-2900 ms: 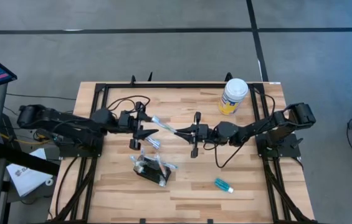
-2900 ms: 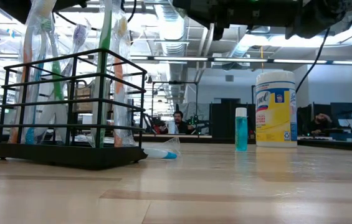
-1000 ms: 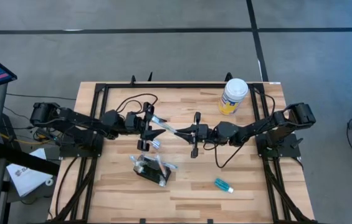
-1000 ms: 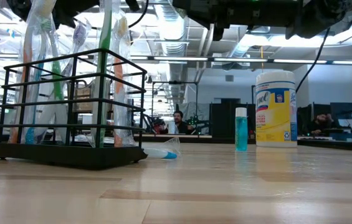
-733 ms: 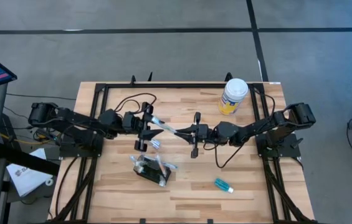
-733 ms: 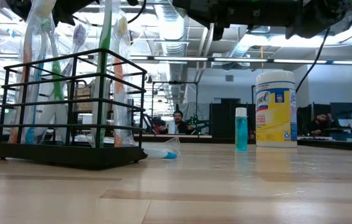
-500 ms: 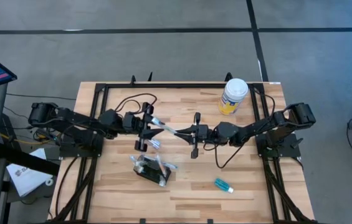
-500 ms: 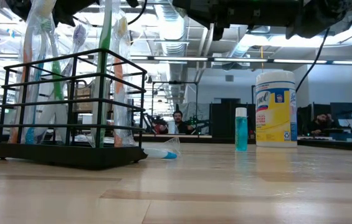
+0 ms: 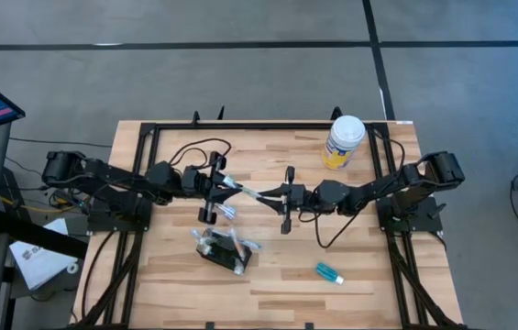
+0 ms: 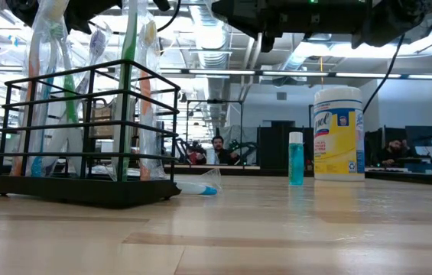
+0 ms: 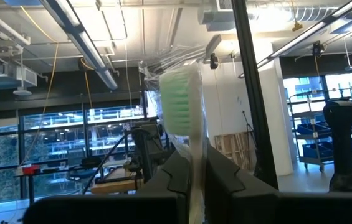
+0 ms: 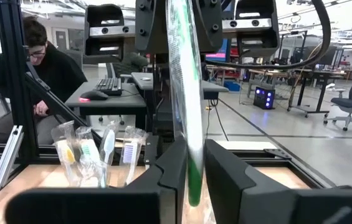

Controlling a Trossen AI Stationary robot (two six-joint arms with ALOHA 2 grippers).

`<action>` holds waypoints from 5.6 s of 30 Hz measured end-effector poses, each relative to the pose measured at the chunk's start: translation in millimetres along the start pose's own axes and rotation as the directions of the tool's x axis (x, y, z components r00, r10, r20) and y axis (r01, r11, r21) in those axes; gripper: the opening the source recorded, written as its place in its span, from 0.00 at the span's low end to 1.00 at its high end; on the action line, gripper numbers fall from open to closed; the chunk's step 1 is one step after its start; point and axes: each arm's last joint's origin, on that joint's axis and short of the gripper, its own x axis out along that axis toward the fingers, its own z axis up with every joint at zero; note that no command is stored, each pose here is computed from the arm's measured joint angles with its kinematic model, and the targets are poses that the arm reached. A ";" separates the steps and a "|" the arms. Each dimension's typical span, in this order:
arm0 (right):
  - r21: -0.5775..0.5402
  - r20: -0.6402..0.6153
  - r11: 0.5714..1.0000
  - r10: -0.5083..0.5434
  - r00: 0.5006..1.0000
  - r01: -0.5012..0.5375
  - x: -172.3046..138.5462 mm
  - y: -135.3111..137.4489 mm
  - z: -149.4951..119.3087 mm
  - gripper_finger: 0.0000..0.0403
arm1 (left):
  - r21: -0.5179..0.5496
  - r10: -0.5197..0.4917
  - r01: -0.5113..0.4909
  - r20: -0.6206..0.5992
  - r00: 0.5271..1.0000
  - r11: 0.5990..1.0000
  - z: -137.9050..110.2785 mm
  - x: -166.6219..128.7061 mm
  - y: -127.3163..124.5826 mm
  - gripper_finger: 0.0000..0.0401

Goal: Pick & Place toothbrushing station
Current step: Put the green toothbrush into the mesh organizer

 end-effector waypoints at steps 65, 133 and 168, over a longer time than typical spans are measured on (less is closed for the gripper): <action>-0.021 -0.026 1.000 0.005 1.000 -0.005 -0.5 1.3 -1.9 0.49 | -0.321 -0.343 0.216 -0.420 0.840 0.922 38.8 -52.1 -14.3 0.02; -0.021 -0.058 1.000 0.007 0.998 -0.008 -0.7 1.4 -5.0 0.45 | -0.317 -0.429 0.302 -0.501 0.752 0.899 -21.1 -94.7 -39.5 0.07; -0.021 -0.058 1.000 0.007 0.998 -0.008 -0.7 1.4 -5.0 0.45 | -0.251 -0.343 0.251 -0.458 0.820 0.935 -7.9 -95.2 -34.7 0.44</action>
